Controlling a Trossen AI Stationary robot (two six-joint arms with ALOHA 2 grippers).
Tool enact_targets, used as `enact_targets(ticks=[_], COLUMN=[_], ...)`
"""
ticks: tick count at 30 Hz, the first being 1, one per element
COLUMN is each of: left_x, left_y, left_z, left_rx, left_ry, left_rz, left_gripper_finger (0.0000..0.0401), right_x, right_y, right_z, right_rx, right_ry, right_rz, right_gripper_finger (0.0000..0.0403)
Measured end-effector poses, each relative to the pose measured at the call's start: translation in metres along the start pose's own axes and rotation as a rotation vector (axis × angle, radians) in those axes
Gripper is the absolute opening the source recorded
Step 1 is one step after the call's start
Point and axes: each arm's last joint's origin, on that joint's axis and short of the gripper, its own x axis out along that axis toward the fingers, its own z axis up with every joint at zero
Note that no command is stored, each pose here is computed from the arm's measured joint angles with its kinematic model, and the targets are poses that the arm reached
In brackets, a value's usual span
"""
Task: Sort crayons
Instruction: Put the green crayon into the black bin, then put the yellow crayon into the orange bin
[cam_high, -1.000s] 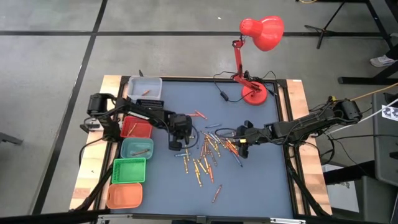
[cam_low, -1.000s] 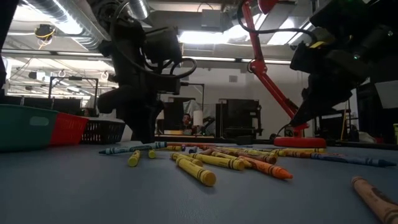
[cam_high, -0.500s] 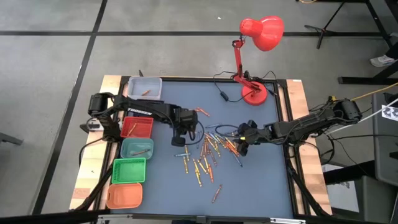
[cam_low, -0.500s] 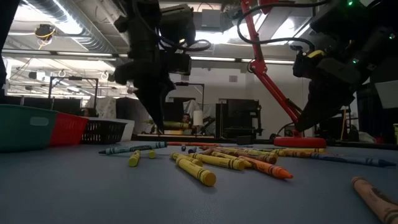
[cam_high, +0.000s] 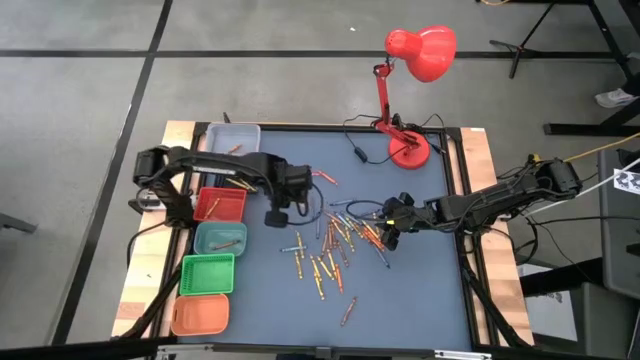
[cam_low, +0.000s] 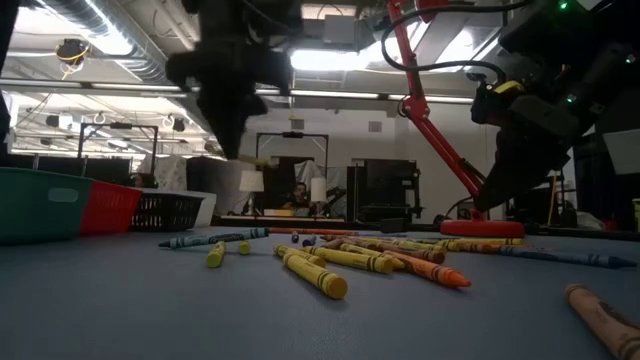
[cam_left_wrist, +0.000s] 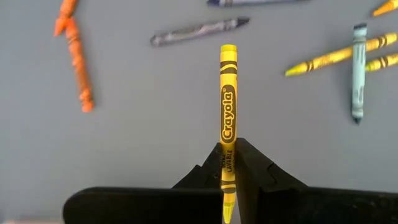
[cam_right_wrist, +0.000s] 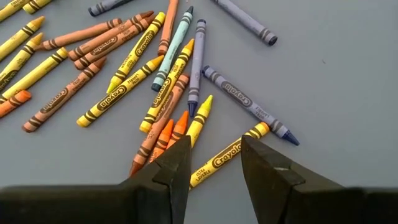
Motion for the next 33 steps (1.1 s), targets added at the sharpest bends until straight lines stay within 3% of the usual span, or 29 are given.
enact_targets(ticks=[9, 19, 24, 29, 33], left_x=[-0.034, -0.003, 0.017, 0.031, 0.032], left_y=[0.026, 0.038, 0.039, 0.041, 0.042], left_z=[-0.063, -0.132, -0.148, -0.158, -0.159], left_rx=[-0.187, -0.346, -0.375, -0.438, -0.449], left_ry=[0.011, 0.176, 0.230, 0.253, 0.247], left_rz=[0.155, 0.249, 0.241, 0.323, 0.332], left_gripper_finger=[0.0000, 0.0003, 0.0025, 0.0047, 0.0068], right_x=[0.000, 0.000, 0.000, 0.000, 0.000], right_y=[0.000, 0.000, 0.000, 0.000, 0.000], right_z=[0.000, 0.000, 0.000, 0.000, 0.001], right_rx=[-0.001, 0.001, 0.001, 0.003, 0.075], right_ry=[0.002, -0.004, -0.004, -0.005, -0.011], right_rz=[-0.001, 0.003, 0.003, 0.004, -0.005], right_gripper_finger=[0.0138, 0.0138, 0.0138, 0.0138, 0.0138])
